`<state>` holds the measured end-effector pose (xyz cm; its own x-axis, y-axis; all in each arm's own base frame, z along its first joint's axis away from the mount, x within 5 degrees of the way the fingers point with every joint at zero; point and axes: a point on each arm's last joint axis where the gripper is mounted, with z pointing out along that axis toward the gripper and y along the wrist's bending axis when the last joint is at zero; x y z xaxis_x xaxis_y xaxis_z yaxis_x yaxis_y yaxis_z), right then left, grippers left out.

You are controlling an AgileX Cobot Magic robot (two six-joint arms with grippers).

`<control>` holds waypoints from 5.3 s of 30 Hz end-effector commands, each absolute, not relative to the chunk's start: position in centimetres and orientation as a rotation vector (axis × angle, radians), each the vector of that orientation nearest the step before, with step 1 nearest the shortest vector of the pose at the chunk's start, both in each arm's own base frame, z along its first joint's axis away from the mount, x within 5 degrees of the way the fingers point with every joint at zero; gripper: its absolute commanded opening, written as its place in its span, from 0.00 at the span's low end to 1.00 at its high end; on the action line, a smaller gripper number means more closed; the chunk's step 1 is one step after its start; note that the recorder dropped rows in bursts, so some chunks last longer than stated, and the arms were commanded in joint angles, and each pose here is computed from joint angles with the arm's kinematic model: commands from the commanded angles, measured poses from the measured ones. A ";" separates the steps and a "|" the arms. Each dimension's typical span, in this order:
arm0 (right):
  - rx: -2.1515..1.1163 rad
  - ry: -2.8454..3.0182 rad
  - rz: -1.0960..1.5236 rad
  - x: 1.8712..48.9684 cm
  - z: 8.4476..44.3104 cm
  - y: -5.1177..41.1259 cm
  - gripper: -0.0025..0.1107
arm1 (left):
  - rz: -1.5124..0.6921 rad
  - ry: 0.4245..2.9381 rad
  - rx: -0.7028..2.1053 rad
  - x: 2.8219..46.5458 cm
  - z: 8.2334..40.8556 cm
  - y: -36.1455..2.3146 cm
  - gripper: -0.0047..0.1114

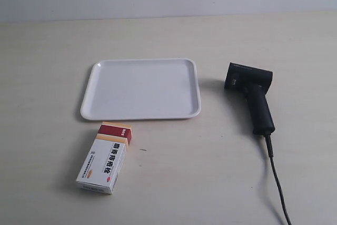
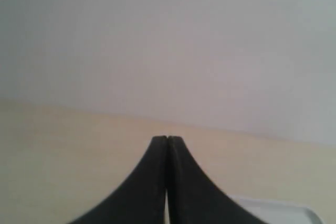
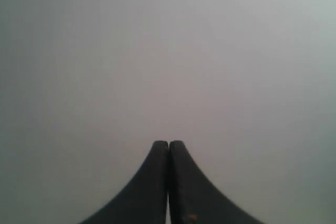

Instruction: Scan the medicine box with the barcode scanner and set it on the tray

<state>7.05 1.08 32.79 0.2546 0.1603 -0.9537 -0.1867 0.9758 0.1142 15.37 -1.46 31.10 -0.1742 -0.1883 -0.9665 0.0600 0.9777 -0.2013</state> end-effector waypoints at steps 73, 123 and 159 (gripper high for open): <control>-0.189 2.243 0.594 16.7 26.0 7.9 0.08 | -0.251 2.813 0.584 24.2 20.1 -20.3 0.71; -0.210 2.237 0.583 16.7 26.0 7.9 0.08 | -0.233 2.946 0.512 26.0 15.4 -20.2 0.79; -0.209 2.233 0.582 16.7 26.1 7.9 0.08 | -0.207 3.021 0.585 26.2 11.8 -20.6 0.70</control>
<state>16.55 7.87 25.89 -0.6775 0.0500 -0.7338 -0.3202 0.8782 0.3554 26.15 -20.54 12.06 -0.9315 0.3529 -0.0886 0.3620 0.9231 -0.1298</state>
